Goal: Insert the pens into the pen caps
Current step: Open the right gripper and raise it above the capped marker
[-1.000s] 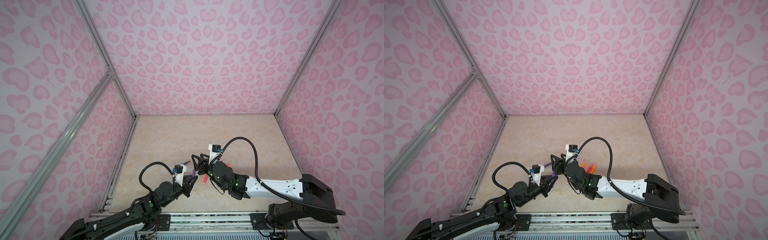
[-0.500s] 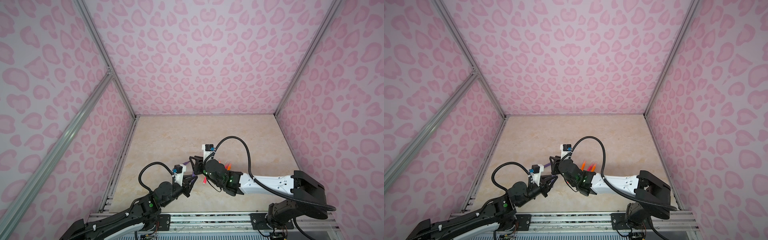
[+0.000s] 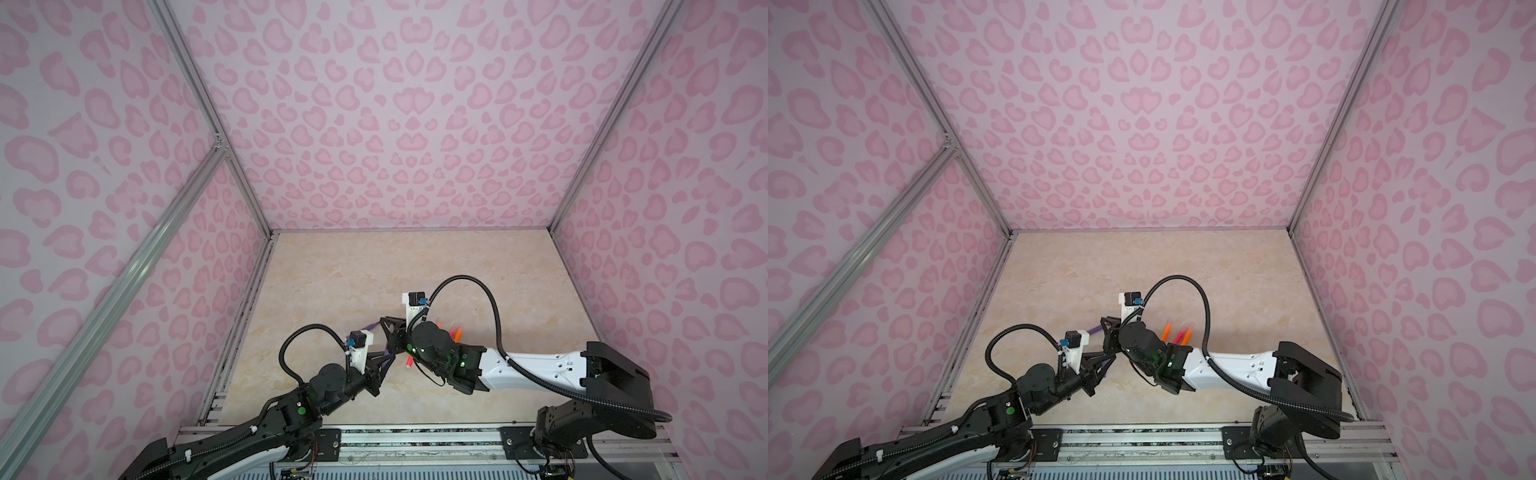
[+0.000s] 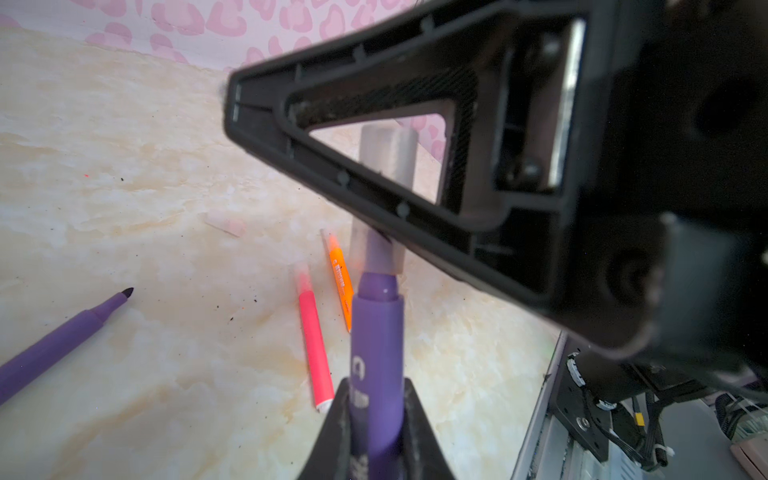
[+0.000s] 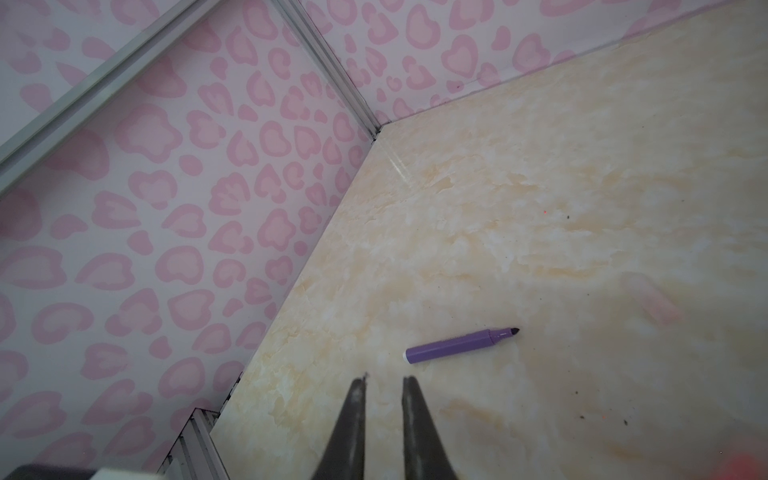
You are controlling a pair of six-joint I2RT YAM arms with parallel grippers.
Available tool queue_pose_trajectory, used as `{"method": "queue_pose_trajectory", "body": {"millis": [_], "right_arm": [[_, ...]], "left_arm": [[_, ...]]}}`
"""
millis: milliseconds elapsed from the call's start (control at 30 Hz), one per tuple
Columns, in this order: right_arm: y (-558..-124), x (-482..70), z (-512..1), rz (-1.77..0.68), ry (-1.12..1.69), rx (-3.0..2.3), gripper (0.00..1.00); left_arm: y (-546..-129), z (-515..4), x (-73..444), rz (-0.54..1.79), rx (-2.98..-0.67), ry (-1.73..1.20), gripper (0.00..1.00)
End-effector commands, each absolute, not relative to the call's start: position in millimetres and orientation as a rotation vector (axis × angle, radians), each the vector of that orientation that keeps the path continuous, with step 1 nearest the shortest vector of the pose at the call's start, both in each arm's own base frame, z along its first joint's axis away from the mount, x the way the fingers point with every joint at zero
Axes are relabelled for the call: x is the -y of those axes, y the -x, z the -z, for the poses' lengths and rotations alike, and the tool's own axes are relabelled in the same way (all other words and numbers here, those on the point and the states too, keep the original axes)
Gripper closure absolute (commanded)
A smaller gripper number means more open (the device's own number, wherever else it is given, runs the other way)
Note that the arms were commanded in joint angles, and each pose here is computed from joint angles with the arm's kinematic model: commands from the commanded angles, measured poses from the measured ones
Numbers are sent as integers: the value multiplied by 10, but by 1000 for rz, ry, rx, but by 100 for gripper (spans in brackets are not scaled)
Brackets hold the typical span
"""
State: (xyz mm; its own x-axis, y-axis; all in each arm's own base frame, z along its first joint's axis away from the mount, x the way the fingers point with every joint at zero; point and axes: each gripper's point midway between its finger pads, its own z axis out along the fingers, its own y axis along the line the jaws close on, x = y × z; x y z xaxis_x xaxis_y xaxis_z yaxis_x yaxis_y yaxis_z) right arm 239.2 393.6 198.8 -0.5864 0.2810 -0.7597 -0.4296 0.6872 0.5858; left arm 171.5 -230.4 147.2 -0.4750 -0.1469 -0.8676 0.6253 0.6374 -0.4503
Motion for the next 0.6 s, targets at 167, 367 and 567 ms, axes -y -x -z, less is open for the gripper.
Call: {"method": "queue_pose_trajectory", "body": {"millis": [167,367,567], "right_arm": [[-2235,-3888,-2080,-1145,179,-1881,95],[-2071,-3972,-2128,-1301,280,-1838,95],[-1942,-3986,-2232,-1394,340,-1752,96]], "left_arm": [[-1746,-1634,2296,991,-1793,-342,97],[-1721,-1653,2303,1011,-1784,-348,97],[-1725,-1650,2304,1009,-1787,-346,97]]}}
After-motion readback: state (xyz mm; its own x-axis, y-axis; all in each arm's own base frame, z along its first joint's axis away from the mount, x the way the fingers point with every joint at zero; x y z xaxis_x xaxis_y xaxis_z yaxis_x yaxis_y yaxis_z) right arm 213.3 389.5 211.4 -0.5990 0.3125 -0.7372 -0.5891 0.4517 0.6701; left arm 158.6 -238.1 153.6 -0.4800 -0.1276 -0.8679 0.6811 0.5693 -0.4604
